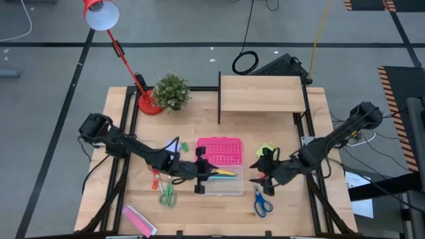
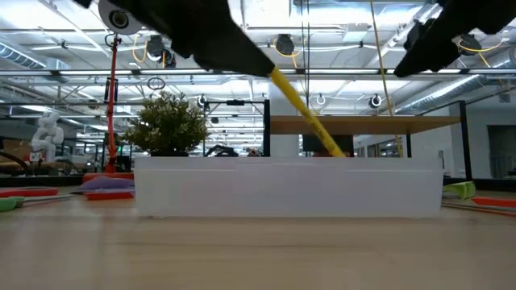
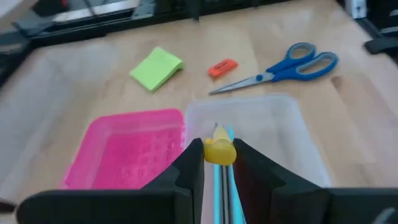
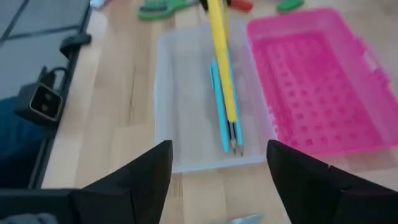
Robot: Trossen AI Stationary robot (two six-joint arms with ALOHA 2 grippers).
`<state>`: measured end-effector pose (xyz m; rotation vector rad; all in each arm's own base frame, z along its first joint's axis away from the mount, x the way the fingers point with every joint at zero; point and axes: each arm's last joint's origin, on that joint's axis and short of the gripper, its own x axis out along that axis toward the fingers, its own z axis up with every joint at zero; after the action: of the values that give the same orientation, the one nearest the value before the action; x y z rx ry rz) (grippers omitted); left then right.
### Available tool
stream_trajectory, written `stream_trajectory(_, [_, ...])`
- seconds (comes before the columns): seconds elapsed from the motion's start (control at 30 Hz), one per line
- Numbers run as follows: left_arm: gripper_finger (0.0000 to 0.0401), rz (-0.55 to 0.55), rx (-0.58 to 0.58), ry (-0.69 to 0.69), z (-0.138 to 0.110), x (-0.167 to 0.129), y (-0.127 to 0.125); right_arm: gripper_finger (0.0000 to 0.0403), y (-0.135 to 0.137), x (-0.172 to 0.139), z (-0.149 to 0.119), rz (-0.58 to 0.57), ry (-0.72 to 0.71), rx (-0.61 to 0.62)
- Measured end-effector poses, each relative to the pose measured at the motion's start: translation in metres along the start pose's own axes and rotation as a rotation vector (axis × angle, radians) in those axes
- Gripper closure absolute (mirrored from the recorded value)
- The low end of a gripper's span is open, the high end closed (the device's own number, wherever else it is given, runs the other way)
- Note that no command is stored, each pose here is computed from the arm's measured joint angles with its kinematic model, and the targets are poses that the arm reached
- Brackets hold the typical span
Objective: Pack school essentials
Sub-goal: Put the yellow pen into the pink supply box
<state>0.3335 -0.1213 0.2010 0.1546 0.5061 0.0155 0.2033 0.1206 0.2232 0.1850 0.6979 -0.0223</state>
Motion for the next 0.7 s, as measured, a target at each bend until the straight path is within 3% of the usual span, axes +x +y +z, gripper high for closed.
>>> stream_trajectory(0.2, [0.0327, 0.063, -0.053, -0.14, -0.021, -0.005, -0.007, 0.0151, 0.006, -0.01, -0.001, -0.018, -0.06, -0.02])
stream_trajectory(0.43, [0.0327, 0.076, -0.075, -0.146, -0.043, -0.005, 0.001, 0.0151, 0.005, -0.01, -0.001, -0.034, -0.07, -0.032])
stream_trajectory(0.7, [0.0327, 0.051, -0.067, -0.195, -0.061, 0.021, -0.005, 0.0151, 0.005, -0.01, 0.0, -0.035, -0.076, -0.047])
